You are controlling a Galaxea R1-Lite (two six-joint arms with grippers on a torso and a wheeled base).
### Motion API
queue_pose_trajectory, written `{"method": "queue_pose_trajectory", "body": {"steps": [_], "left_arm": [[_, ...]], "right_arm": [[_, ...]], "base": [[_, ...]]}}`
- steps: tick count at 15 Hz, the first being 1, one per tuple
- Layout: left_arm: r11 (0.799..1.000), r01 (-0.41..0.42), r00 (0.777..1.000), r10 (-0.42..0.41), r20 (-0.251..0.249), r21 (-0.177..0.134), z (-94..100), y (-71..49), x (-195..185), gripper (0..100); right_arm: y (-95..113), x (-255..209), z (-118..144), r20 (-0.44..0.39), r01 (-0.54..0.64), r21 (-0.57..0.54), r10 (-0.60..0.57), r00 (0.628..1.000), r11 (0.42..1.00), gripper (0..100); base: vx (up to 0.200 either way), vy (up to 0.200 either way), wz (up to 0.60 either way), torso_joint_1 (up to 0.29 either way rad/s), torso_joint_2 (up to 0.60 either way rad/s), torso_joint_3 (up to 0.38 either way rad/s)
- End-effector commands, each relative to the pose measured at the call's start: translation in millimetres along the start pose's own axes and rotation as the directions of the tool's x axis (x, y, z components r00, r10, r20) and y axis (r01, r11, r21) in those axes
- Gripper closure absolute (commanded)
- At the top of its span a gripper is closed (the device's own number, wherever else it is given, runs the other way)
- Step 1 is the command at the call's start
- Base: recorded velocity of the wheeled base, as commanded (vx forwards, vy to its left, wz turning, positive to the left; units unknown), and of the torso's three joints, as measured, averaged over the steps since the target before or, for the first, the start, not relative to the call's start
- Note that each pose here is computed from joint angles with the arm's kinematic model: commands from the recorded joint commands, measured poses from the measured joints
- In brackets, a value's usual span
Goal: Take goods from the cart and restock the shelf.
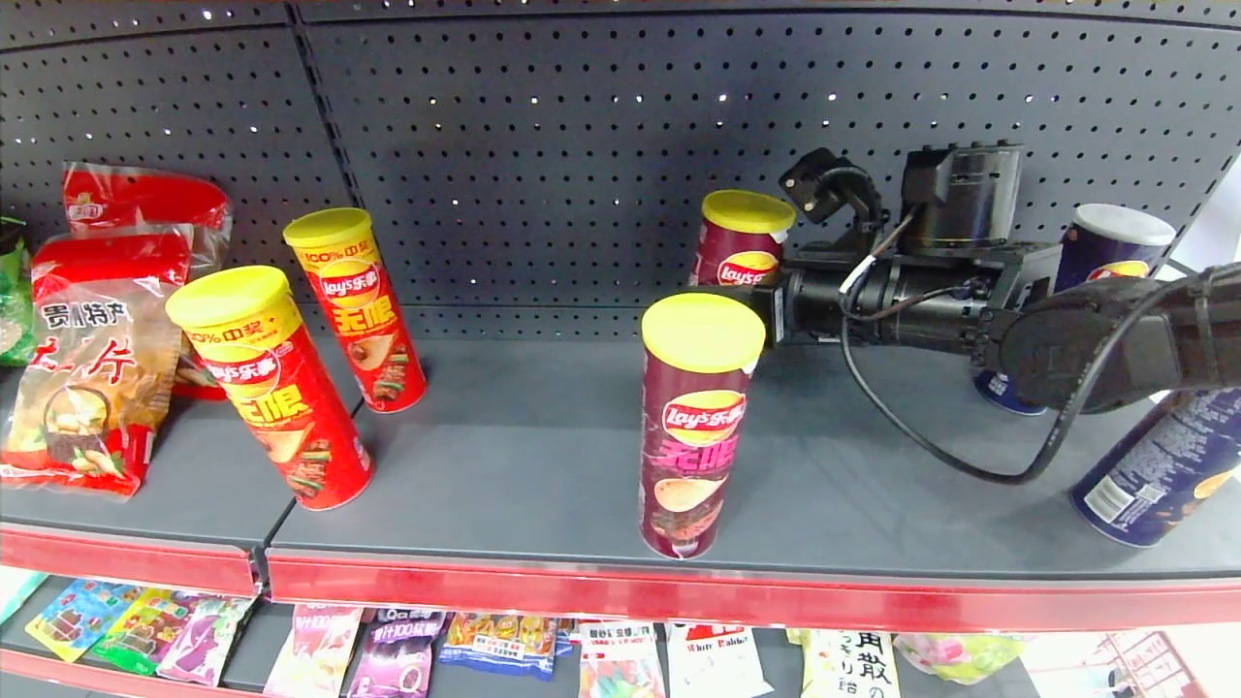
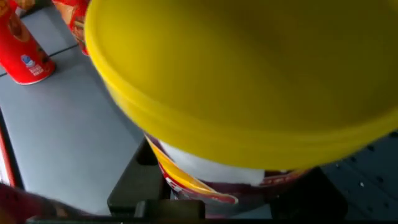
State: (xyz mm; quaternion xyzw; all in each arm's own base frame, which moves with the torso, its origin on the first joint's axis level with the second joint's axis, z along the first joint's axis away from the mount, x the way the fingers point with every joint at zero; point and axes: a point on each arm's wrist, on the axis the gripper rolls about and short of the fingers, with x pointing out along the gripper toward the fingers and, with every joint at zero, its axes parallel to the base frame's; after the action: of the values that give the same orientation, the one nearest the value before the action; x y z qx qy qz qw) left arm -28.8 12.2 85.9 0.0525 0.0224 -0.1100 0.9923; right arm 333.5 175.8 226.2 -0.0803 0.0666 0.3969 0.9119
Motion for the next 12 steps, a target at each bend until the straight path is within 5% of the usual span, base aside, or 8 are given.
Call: {"method": "queue_pose_trajectory", "body": {"steps": [1,12], "left_arm": [[1.000,0.000,1.000,0.000,-0.002,0.000,-0.1,0.0,0.1,0],[1.000,0.001,1.000,-0.001,-0.002,0.002,-0.1,0.0,0.1,0]], "right_arm": [[3.2,6.5,-3.8,-0.009,-0.013,0.000,0.013,1.000,1.000,100],[6.4,9.6,-7.6,-0.020,-0.021,-0.001,0.021,1.000,1.000,100]], "base": [[0.000,0.000,0.00,0.000,0.00,0.000],[0.000,0.000,0.00,0.000,0.00,0.000]]}}
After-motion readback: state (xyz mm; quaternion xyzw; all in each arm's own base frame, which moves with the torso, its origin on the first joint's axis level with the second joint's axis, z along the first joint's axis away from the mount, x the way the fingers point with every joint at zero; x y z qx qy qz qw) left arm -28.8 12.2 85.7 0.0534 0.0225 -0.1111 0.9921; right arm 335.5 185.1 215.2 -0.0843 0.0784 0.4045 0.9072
